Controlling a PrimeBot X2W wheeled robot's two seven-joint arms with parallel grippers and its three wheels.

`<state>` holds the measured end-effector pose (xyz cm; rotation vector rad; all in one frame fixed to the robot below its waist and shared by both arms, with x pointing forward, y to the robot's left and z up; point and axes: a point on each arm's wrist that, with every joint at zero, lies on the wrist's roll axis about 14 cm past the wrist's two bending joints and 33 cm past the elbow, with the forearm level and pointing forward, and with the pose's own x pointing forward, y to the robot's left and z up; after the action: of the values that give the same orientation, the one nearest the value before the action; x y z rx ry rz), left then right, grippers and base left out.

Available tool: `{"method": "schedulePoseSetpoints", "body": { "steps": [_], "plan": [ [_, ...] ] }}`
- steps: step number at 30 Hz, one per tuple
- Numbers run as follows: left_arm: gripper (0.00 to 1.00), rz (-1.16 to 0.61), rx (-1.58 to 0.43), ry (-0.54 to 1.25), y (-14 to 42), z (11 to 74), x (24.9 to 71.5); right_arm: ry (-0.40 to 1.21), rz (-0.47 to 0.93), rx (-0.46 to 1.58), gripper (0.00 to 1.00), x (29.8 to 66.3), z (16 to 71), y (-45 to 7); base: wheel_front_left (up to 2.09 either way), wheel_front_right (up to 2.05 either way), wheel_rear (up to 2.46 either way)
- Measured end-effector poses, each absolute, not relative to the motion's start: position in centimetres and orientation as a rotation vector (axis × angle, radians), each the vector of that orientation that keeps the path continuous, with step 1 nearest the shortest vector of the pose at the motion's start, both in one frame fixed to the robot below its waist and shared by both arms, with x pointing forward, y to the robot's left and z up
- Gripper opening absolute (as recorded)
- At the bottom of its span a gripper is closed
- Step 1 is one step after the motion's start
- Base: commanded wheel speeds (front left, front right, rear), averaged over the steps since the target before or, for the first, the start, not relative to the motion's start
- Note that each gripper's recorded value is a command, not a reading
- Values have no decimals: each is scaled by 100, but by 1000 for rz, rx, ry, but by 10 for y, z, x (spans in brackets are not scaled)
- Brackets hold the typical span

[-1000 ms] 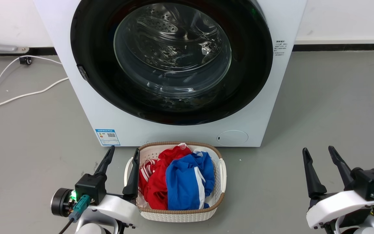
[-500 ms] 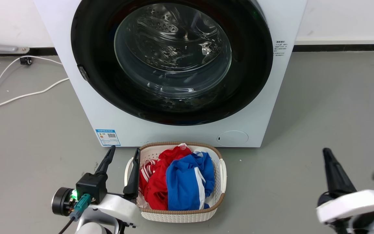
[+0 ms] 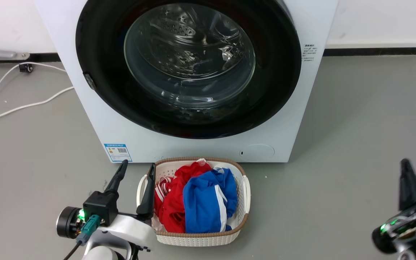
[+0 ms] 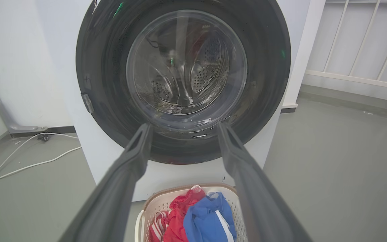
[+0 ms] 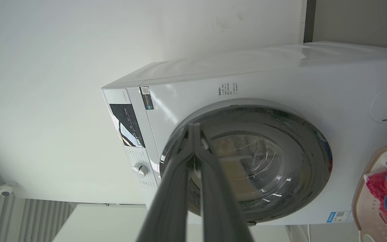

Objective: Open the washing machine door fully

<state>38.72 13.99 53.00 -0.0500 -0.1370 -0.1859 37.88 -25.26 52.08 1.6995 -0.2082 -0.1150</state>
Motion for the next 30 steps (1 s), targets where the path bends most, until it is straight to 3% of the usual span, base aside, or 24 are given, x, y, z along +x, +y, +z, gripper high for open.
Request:
{"method": "schedulePoseSetpoints", "body": {
  "steps": [7, 9, 12, 18, 30],
  "plan": [
    [100, -192, -50, -148, 137, 532, 403, -201, -130, 1794, 0, 425, 524, -285, 0, 0, 0],
    [100, -193, -47, -156, 135, 533, 415, -115, -78, 1789, 0, 464, 531, -284, 0, 0, 0],
    [100, -190, -45, -158, 136, 531, 424, -34, -38, 1759, 0, 494, 534, -279, 0, 0, 0],
    [100, -187, -41, -156, 136, 527, 439, 163, 79, 1640, 0, 550, 541, -253, 0, 0, 0],
    [100, -174, -30, -146, 141, 513, 462, 400, 215, 1400, 0, 641, 547, -180, 0, 0, 0]
  ]
}}
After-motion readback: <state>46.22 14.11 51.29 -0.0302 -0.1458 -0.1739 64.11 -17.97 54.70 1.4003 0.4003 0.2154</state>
